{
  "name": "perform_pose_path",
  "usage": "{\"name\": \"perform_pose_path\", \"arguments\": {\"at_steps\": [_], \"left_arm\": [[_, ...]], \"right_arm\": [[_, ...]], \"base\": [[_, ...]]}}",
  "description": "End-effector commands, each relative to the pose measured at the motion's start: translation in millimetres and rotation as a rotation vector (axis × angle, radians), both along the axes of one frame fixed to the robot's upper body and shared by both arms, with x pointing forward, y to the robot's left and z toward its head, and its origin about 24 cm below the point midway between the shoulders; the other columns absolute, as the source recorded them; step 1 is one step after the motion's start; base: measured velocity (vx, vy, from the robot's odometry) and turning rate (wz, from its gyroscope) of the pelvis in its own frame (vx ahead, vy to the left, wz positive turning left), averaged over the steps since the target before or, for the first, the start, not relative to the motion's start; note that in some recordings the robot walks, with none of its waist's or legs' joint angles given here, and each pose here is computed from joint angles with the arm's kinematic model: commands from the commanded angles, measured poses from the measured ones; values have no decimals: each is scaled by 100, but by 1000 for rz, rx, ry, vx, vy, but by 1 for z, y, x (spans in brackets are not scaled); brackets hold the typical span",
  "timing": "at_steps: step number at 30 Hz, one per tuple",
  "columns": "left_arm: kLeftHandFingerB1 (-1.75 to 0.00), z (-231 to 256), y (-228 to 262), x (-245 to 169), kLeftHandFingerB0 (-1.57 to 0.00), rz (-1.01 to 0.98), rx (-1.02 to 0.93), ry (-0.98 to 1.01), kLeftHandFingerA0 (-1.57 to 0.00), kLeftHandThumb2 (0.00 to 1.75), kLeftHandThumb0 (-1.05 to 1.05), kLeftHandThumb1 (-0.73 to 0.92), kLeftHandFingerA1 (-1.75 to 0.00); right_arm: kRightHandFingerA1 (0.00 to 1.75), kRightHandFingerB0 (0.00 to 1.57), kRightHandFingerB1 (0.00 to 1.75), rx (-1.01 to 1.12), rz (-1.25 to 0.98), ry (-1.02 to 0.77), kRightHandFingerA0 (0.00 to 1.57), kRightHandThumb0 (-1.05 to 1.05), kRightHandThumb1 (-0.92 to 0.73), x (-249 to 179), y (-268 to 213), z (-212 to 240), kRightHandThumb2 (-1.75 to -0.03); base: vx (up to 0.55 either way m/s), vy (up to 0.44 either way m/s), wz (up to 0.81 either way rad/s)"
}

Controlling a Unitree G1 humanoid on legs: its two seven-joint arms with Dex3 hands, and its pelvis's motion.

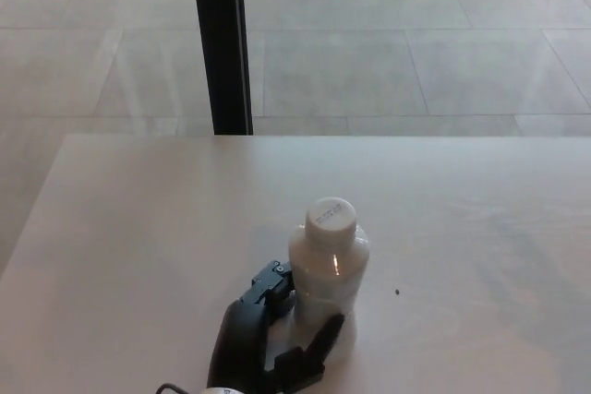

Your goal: The robot uses its left hand to to lift the bottle kept on the middle of the desk and tilts it towards its right hand. It then uses its right hand to rotate its cap to open it and places the bottle and cap back on the desk

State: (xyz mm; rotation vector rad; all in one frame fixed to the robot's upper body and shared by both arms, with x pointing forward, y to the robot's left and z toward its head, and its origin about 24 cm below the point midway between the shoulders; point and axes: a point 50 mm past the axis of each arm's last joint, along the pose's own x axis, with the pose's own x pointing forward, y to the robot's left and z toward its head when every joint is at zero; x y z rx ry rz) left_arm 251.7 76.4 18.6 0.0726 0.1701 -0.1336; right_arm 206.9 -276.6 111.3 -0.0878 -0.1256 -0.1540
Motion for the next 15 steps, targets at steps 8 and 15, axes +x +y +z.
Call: {"name": "perform_pose_path", "arguments": {"at_steps": [8, 15], "left_arm": [[-144, 15, -37, -1, -79, 318, -147, -67, -85, 114, -1, 51, -168], [-148, 29, -31, 8, -81, 238, -45, -127, -85, 110, -6, 48, -173]], "right_arm": [[116, 40, 37, -5, -49, -22, 60, -33, -73, -7, -4, 3, -60], [112, 39, 38, 6, -34, -24, 61, -30, -72, -5, 2, 5, -61]], "base": [[0, 0, 0], [0, 0, 0]]}}
